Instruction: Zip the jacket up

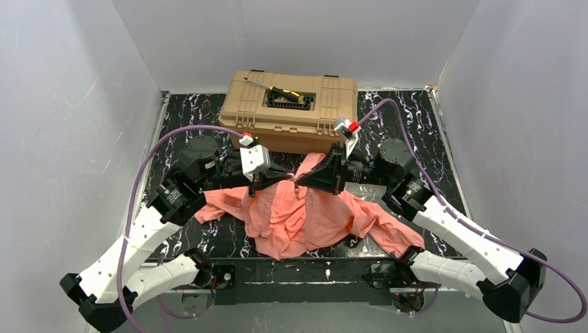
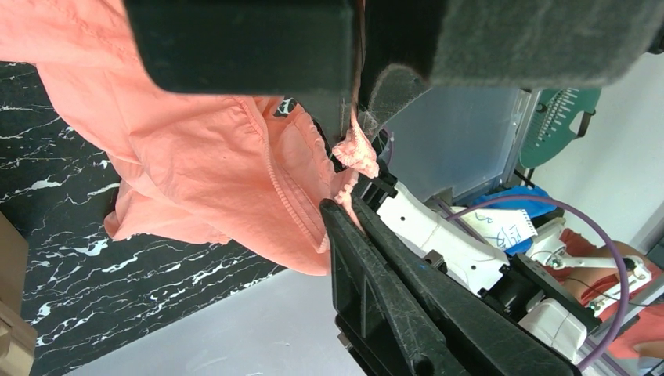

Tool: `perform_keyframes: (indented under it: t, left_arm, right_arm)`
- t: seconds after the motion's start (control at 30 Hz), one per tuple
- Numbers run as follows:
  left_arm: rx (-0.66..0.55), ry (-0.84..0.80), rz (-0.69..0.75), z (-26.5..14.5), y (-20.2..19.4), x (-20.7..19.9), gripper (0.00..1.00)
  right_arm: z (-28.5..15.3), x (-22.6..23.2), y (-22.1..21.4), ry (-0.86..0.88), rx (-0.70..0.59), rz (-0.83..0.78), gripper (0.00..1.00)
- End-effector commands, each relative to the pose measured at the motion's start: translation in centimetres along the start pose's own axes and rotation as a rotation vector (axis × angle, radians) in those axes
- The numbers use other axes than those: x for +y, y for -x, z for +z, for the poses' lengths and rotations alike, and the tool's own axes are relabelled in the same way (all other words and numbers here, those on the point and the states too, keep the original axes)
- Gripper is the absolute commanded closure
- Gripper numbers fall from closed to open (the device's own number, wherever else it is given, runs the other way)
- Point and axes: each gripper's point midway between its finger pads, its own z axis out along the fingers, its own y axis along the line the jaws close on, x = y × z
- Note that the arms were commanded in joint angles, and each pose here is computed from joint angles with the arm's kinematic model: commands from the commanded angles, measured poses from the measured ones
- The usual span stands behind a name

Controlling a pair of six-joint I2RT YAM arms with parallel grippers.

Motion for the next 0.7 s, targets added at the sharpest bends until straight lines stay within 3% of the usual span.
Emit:
perform_keyframes:
  t: [0.0, 0.67]
  left_arm:
    - [-0.033, -0.010, 0.027, -0.26, 1.61, -0.21, 1.00]
    - [-0.038, 0.002, 0.030, -0.35, 1.87, -0.05, 1.00]
  right_arm:
    - [-0.22, 2.08, 2.32, 0.062, -0.058, -0.078, 0.99]
    - [0.05, 1.66, 2.33, 0.045, -0.044, -0.064, 0.99]
